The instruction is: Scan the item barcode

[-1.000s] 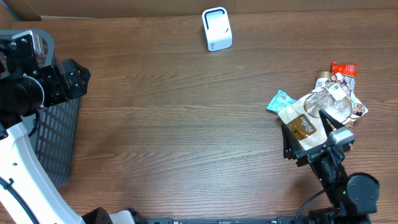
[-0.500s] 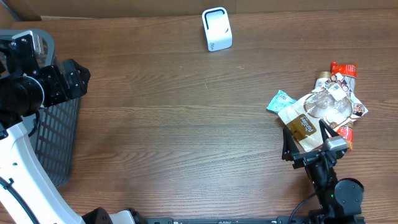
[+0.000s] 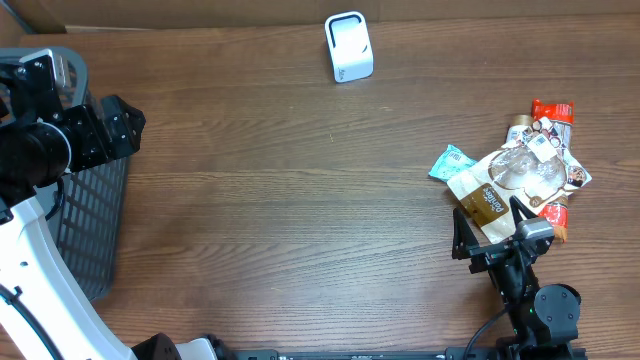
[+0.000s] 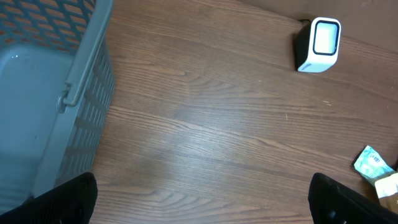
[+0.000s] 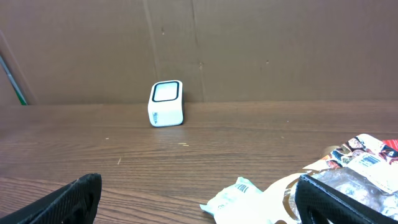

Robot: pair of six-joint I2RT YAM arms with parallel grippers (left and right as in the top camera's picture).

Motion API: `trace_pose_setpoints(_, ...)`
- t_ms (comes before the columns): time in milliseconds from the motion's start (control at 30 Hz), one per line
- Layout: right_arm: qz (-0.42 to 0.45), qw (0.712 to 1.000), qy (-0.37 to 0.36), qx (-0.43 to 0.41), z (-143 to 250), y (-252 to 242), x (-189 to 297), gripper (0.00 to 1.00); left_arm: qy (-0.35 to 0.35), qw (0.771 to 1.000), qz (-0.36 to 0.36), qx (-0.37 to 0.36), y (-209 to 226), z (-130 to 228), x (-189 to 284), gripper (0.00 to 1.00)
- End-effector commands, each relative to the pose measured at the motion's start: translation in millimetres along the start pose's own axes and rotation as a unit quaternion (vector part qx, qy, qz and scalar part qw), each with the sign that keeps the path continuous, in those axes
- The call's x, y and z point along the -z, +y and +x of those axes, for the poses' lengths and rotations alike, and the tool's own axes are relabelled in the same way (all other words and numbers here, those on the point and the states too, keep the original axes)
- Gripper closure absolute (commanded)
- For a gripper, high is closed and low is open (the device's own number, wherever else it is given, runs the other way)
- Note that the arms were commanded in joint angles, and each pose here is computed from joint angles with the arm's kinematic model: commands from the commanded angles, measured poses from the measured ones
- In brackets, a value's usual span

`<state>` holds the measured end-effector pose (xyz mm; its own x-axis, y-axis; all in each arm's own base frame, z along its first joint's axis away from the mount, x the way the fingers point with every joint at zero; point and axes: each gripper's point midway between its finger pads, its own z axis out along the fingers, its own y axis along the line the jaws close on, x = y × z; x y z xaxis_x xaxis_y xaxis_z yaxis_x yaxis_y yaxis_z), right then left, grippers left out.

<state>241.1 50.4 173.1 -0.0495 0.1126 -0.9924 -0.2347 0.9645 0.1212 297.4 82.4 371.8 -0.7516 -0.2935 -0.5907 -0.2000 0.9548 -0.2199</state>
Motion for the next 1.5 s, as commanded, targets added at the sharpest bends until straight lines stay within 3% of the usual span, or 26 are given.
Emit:
trace_pose_setpoints(0,0.002,1.000,-0.003,-0.002,1.4,-0.8,0.0,0.00,0.001,1.000,0.005,-0.009,-0.5,-0.9,-1.5,0.01)
trace_pose_setpoints(733,0.003,1.000,-0.003,-0.002,1.4,-0.8,0.0,0.00,0.001,1.000,0.005,-0.009,-0.5,-0.8,-1.5,0.01)
trace_pose_setpoints(933,0.003,1.000,-0.003,-0.002,1.3,-0.9,0.0,0.00,-0.025,0.998,-0.046,-0.021,7.8,1.3,17.0,0.01)
trace_pose_setpoints(1100,0.003,1.000,-0.003,-0.002,1.3,-0.9,0.0,0.00,-0.120,0.988,-0.009,-0.095,-28.6,-12.7,12.1,0.01)
trace_pose_setpoints(1233,0.003,1.000,-0.003,-0.002,1.4,-0.9,0.0,0.00,-0.227,0.959,0.032,-0.167,-63.2,-14.9,-4.9,0.00)
trace_pose_setpoints(1467,0.003,1.000,-0.003,-0.002,1.3,-0.9,0.0,0.00,-0.337,0.919,0.060,-0.196,-63.2,37.5,-48.0,0.00)
